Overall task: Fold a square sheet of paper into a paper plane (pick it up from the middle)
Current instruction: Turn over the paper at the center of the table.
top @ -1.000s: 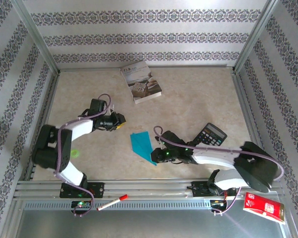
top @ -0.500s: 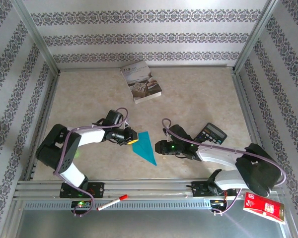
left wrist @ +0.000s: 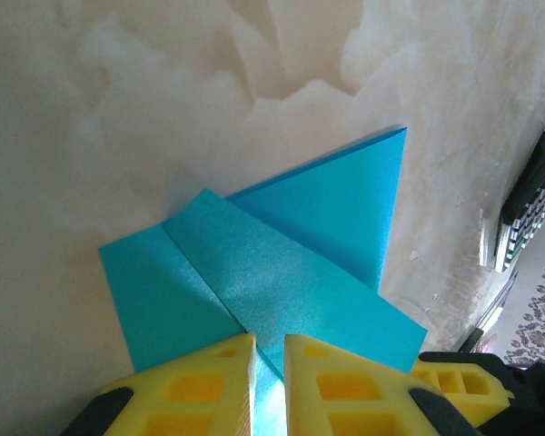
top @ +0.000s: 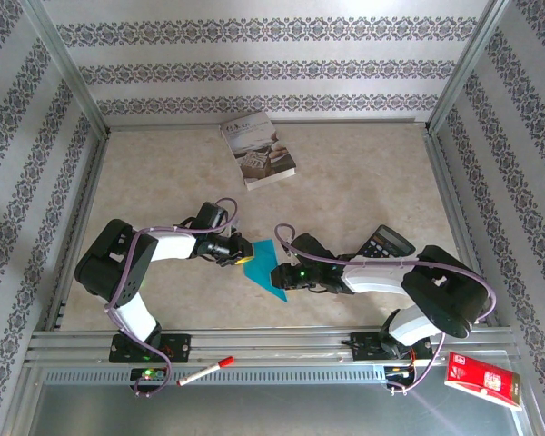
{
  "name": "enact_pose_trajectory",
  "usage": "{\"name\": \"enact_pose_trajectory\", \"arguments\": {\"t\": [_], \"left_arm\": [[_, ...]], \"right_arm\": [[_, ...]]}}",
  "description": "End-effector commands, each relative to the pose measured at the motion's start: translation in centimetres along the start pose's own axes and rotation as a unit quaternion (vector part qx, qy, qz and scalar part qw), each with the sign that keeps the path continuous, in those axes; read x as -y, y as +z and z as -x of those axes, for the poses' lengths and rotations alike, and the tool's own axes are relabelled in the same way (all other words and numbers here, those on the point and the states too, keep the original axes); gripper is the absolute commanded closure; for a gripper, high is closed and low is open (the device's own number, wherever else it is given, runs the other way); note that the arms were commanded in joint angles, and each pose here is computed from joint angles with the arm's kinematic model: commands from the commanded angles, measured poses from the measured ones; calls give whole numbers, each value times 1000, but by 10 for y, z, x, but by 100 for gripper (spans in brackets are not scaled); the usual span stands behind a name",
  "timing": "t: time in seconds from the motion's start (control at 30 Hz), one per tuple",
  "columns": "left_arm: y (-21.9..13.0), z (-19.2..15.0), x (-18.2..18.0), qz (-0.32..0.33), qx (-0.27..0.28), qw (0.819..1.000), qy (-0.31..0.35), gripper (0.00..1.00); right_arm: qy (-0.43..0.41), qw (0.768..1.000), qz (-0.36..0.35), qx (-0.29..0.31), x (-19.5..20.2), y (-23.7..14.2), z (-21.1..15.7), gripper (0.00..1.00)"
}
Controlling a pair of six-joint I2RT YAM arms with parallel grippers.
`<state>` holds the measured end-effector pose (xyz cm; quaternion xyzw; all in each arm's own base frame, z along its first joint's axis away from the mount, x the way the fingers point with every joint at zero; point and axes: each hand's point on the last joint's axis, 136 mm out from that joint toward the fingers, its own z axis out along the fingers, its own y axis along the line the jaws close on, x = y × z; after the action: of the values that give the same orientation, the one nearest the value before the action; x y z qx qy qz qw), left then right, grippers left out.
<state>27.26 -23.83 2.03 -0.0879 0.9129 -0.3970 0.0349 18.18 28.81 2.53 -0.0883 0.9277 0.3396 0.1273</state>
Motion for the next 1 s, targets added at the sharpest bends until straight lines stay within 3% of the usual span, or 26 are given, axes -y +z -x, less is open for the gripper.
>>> {"name": "enact_pose_trajectory", "arguments": {"t": [0.0,0.4,0.57,0.67,0.77,0.97], "left_arm": [[4,1,-2,1,2,1000,14,84],[1,5,8,-10,4,1000,16,83],[-17,19,40,-43,24,998,30,72],[-46,36,64,-74,54,995,33,66],[-81,53,74,-90,96,991,27,65],[-133,69,59,-56,162,985,9,64]], "right_arm": [[-9,1000,12,13,-9,0,8,74],[-17,1000,10,17,-9,2,10,96],[-18,999,-8,38,2,-16,20,100],[-46,995,-66,64,16,-48,36,100],[-99,974,-180,95,35,-98,57,100],[-214,877,-410,130,47,-187,100,100]]}}
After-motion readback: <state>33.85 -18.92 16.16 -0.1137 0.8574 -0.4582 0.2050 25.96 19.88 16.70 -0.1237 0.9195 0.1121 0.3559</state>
